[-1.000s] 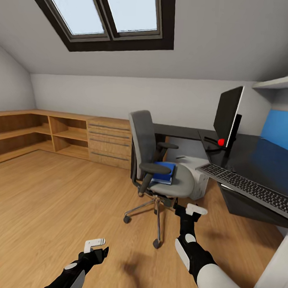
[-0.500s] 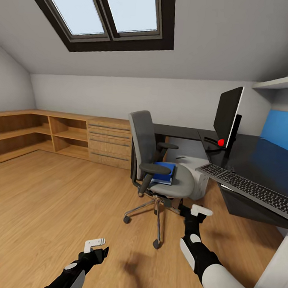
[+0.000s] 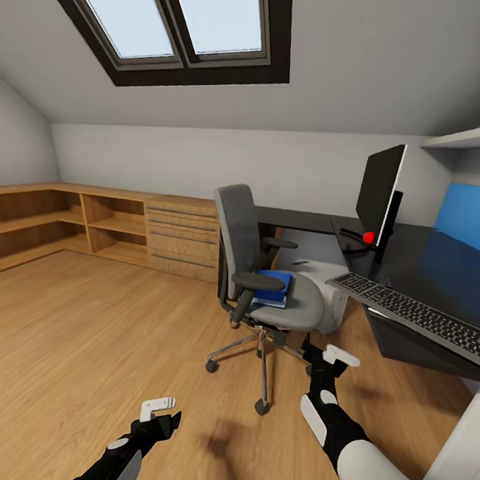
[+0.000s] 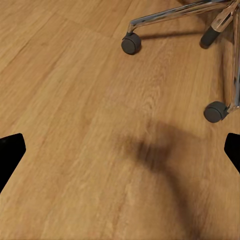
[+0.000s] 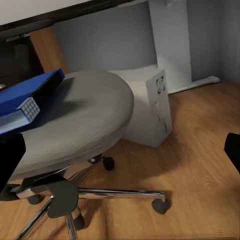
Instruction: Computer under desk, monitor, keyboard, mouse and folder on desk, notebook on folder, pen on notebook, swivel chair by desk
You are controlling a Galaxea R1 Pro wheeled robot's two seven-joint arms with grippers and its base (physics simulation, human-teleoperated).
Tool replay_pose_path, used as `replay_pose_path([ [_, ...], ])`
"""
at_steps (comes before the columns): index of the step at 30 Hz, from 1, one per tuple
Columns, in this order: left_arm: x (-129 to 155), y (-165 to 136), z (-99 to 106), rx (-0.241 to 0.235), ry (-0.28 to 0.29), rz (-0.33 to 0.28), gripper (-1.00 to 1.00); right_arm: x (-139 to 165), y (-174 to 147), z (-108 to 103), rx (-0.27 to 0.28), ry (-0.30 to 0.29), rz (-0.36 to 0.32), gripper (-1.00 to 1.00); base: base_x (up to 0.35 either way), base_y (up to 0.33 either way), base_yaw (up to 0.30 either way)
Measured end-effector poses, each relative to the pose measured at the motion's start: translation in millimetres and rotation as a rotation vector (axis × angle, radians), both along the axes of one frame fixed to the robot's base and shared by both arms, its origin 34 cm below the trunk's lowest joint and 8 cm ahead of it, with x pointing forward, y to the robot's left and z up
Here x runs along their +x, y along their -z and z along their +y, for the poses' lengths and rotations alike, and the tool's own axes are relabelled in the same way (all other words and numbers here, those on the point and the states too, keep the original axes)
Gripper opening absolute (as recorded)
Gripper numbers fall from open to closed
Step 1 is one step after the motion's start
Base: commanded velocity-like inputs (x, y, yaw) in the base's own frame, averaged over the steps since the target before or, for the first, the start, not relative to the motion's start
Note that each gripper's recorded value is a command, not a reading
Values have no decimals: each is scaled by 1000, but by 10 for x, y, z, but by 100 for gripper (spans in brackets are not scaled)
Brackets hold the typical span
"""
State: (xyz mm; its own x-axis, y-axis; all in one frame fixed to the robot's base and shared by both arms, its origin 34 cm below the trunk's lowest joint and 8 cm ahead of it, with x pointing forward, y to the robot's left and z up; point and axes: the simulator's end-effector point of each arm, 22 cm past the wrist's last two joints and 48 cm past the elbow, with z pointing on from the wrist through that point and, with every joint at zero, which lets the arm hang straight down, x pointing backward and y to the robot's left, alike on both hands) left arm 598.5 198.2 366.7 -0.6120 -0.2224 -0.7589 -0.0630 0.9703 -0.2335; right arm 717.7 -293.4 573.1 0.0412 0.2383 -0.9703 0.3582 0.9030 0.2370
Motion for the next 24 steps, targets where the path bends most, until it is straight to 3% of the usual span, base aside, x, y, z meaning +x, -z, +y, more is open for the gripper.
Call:
replay_pose_path([
  [13, 0, -3, 0, 0, 0, 0, 100, -8, -3, 23, 24, 7, -9, 100, 177, 67, 0],
  [24, 7, -20, -1, 0, 0, -4, 100, -9, -28, 50, 28, 5, -16, 100, 37, 10, -74],
])
